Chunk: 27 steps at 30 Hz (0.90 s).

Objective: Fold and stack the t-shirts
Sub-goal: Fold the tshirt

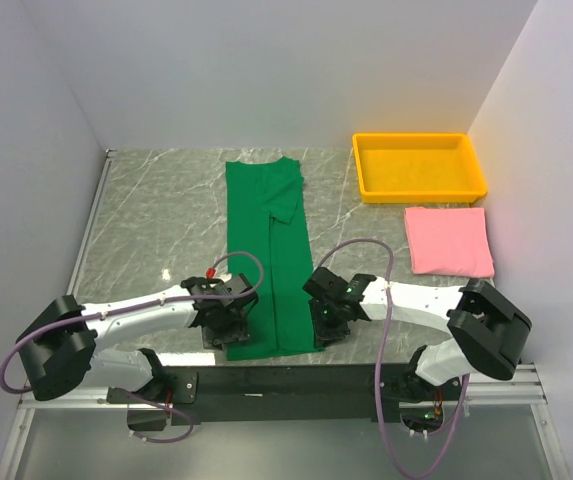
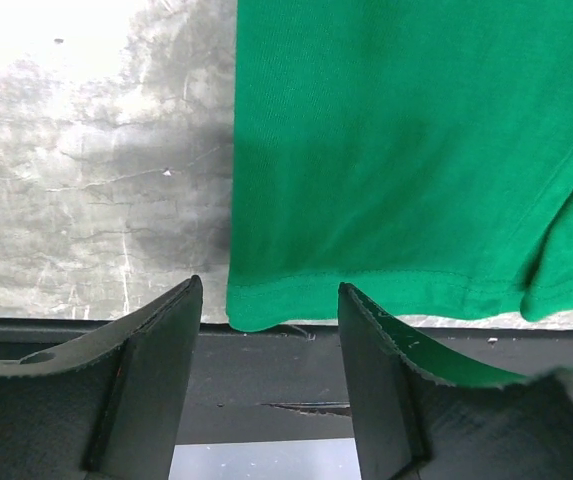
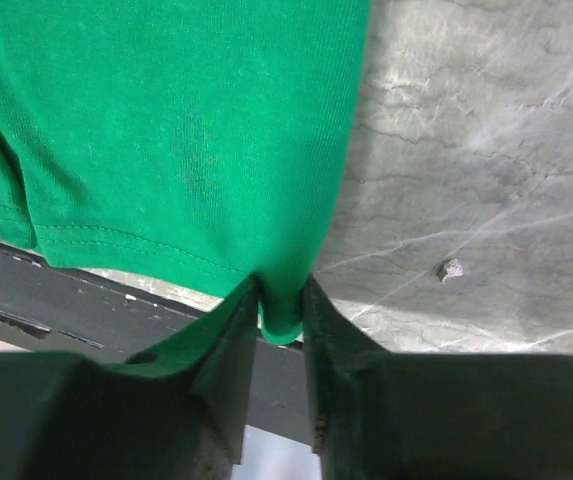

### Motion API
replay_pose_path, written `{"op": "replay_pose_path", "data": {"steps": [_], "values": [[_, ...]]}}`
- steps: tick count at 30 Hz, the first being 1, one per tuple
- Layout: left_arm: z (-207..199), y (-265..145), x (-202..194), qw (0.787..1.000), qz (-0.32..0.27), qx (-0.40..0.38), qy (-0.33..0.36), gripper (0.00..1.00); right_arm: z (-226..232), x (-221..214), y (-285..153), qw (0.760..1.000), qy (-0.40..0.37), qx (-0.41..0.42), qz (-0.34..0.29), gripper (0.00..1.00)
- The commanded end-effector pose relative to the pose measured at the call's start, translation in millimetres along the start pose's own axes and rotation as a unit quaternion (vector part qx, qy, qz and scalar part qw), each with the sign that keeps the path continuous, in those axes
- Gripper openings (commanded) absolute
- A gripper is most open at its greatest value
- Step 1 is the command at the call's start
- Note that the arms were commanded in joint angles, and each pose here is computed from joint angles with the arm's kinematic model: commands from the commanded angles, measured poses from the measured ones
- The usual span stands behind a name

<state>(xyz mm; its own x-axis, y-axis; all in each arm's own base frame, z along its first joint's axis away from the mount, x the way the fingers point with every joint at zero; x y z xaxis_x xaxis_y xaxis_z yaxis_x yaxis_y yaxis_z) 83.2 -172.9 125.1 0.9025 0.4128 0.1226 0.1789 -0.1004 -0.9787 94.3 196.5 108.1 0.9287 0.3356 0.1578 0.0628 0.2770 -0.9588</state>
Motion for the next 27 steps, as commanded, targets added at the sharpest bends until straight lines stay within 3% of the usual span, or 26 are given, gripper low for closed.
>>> {"op": "replay_pose_path", "data": {"steps": [1, 3, 8, 19, 24, 27], "values": [[-3.3, 2.2, -2.4, 1.000, 0.011, -0.005, 0.009, 0.62, -9.8, -11.9, 9.5, 0.999, 0.001, -0.047, 0.026, 0.28], [-3.2, 2.4, -2.1, 1.000, 0.010, -0.001, 0.009, 0.63, -9.3, -11.9, 9.4, 0.999, -0.002, -0.047, 0.025, 0.17], [-4.6, 2.3, -4.1, 1.000, 0.018, -0.001, 0.016, 0.61, -9.0, -11.5, 9.5, 0.999, -0.002, -0.046, 0.024, 0.00], [-3.9, 8.7, -10.6, 0.998, 0.037, 0.029, 0.034, 0.57, -6.9, -9.8, 9.3, 0.999, -0.008, -0.038, 0.021, 0.00], [-3.2, 14.9, -14.4, 0.997, 0.047, 0.050, 0.042, 0.44, -6.6, -9.5, 9.0, 0.999, -0.009, -0.038, 0.022, 0.00], [-3.0, 17.9, -18.4, 0.996, 0.053, 0.058, 0.050, 0.26, -6.9, -9.8, 9.2, 0.999, -0.010, -0.039, 0.024, 0.00]]}}
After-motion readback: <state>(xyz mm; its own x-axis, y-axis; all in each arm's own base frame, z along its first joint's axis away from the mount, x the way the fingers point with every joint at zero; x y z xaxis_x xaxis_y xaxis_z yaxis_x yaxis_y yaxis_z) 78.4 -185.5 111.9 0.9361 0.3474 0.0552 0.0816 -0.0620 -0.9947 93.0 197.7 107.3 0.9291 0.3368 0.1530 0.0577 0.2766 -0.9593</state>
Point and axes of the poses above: each gripper's point midway between its finger pads, its own y axis out along the fingers, its own z axis along the line the jaws close on, x = y × z, the point moved 10 cm from there along -y, back along the fingers, and after that the axes turned 13 degrees about -y, right-handed, at the moved point
